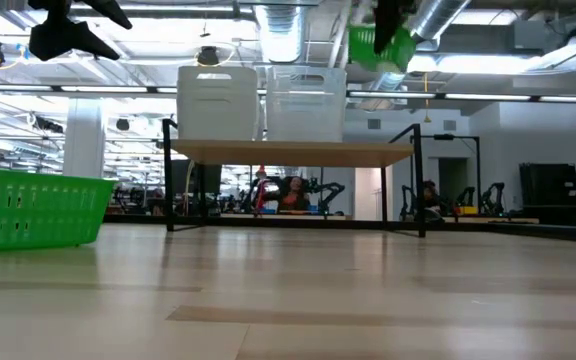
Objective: Stack baskets on shelf by color
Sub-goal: Put the top green bin on the shelf
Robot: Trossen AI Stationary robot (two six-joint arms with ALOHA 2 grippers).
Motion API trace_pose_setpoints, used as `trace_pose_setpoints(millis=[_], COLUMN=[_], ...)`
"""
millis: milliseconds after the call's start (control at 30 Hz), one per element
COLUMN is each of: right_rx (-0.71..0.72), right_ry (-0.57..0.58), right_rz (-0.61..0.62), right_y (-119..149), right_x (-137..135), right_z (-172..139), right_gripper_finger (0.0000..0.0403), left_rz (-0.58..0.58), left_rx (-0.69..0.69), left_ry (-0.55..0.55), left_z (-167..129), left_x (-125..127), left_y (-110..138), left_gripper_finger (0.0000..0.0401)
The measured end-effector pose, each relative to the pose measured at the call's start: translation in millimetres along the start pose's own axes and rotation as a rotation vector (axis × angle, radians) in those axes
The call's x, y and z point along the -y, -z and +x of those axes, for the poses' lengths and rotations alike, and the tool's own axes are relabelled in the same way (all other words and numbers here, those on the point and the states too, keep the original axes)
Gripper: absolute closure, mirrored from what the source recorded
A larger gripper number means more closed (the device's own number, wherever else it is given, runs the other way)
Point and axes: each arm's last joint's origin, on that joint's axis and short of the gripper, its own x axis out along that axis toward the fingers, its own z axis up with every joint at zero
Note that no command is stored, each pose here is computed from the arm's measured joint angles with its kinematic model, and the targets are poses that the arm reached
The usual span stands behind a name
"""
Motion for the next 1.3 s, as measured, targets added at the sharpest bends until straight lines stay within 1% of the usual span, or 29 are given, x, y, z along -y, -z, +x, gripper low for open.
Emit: trace_pose_setpoints(millis=[100, 300, 400, 467, 567, 700, 833, 900, 1000, 1100, 1167, 1300], right_rx=[-0.047, -0.055, -0.031, -0.005, 0.016, 0.037, -0.007, -0.003, -0.002, 0.012, 0.021, 0.008], right_ry=[-0.034, -0.060, -0.075, -0.106, -0.111, -0.152, -0.172, -0.193, -0.195, -0.218, -0.249, -0.291], right_rz=[-0.013, -0.014, -0.013, -0.017, -0.025, -0.113, -0.217, -0.250, -0.307, -0.406, -0.447, -0.447], right_y=[1, 16, 26, 32, 38, 41, 43, 41, 40, 40, 40, 43], right_x=[-5, -13, -20, -25, -33, -43, -50, -53, -55, -54, -51, -39], right_z=[21, 42, 54, 61, 77, 94, 109, 113, 117, 118, 120, 124], right_gripper_finger=[0.0401, 0.0401, 0.0400, 0.0400, 0.0401, 0.0398, 0.0400, 0.0399, 0.0396, 0.0399, 0.0400, 0.0393], left_rz=[0.001, -0.007, -0.025, -0.032, -0.034, -0.025, -0.023, -0.023, -0.030, -0.030, -0.029, -0.028], left_rx=[-0.003, -0.001, -0.001, -0.008, -0.022, -0.021, -0.006, -0.006, -0.007, -0.007, 0.000, 0.020], left_ry=[0.002, 0.000, 0.001, 0.007, 0.016, 0.016, 0.003, 0.004, 0.004, 0.004, -0.003, -0.018], left_z=[0, 0, 0, 0, 0, 0, 0, 0, 0, 0, 0, 0], left_x=[0, 0, 0, 0, 0, 0, 0, 0, 0, 0, 0, -1], left_y=[0, 0, 0, 0, 1, 1, 0, 0, 0, 0, 0, 0], left_gripper_finger=[0.0156, 0.0156, 0.0156, 0.0156, 0.0156, 0.0156, 0.0156, 0.0156, 0.0156, 0.0156, 0.0156, 0.0156])
